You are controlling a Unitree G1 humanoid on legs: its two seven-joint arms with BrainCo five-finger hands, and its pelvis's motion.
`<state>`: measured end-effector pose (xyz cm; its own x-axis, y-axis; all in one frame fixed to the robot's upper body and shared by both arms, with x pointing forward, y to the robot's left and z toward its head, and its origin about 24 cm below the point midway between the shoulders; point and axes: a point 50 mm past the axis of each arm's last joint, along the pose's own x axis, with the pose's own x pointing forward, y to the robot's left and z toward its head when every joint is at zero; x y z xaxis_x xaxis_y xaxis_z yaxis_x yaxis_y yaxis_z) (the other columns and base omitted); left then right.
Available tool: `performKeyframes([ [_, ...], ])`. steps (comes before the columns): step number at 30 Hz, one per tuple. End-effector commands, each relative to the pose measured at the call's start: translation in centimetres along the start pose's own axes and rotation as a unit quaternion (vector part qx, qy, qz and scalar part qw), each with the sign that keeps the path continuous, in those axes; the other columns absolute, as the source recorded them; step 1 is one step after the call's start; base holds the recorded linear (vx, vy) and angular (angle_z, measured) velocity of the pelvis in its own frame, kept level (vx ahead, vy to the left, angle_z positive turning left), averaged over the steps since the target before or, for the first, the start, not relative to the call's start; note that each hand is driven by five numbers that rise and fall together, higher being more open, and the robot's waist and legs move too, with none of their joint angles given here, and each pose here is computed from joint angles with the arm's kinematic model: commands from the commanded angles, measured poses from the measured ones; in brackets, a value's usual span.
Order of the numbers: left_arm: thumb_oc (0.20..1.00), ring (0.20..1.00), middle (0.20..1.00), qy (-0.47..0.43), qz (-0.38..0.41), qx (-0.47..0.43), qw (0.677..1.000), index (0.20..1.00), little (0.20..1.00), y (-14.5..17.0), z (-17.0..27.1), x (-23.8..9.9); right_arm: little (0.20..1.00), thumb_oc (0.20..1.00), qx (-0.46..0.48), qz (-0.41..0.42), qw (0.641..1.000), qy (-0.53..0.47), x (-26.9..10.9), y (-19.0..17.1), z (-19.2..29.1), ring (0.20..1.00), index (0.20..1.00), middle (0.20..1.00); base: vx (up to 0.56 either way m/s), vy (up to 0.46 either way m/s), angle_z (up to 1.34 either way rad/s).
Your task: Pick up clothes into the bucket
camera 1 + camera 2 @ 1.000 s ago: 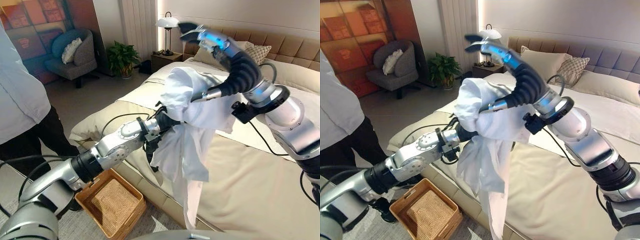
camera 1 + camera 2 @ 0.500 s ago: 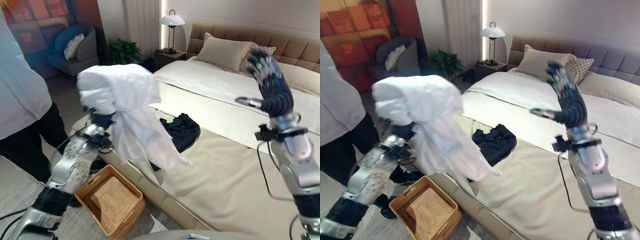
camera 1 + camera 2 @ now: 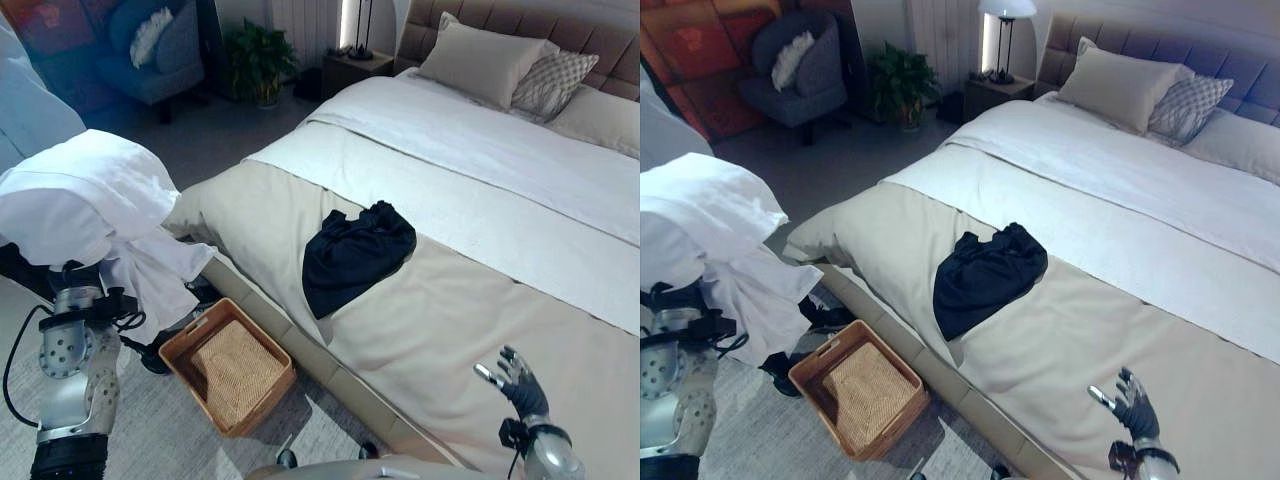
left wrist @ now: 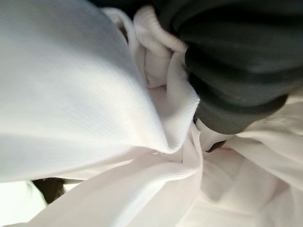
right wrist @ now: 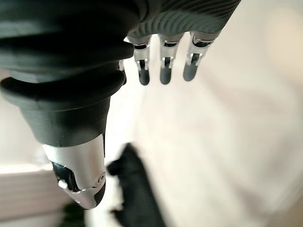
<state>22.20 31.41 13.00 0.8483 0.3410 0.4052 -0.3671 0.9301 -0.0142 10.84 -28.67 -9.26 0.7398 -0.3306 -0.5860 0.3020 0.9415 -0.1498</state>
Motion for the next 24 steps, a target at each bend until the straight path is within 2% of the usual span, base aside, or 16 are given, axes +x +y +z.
performKeyframes([
  [1,0.200,0.200,0.200,-0.095,0.034,0.033,0.994,0.200,0.200,1.0,2.9,2.0,1.000,1.000,-0.061,0.019,0.997,-0.042,1.6,1.0,2.3,1.000,1.000,1.000,-0.11,0.037,0.10],
  [6,0.200,0.200,0.200,-0.073,0.075,0.008,0.994,0.200,0.200,0.9,1.2,2.7,1.000,1.000,-0.113,0.002,0.993,0.028,1.9,0.3,-0.1,1.000,1.000,1.000,-0.13,0.016,0.06],
  [10,0.200,0.200,0.200,-0.069,0.085,0.004,0.994,0.200,0.200,0.2,0.8,4.7,1.000,1.000,-0.135,-0.010,0.989,0.054,2.1,0.2,-1.0,1.000,1.000,1.000,-0.09,-0.005,0.27],
  [16,0.200,0.200,0.200,-0.077,0.094,0.007,0.993,0.200,0.200,-0.9,1.4,7.6,1.000,1.000,-0.132,-0.015,0.991,0.032,2.6,0.9,-0.2,1.000,1.000,1.000,-0.09,-0.007,0.19],
  [24,0.200,0.200,0.200,-0.091,0.107,0.029,0.990,0.200,0.200,-1.6,3.2,10.8,1.000,1.000,-0.108,-0.027,0.992,-0.054,4.3,2.0,4.2,1.000,1.000,1.000,-0.07,0.063,0.02],
])
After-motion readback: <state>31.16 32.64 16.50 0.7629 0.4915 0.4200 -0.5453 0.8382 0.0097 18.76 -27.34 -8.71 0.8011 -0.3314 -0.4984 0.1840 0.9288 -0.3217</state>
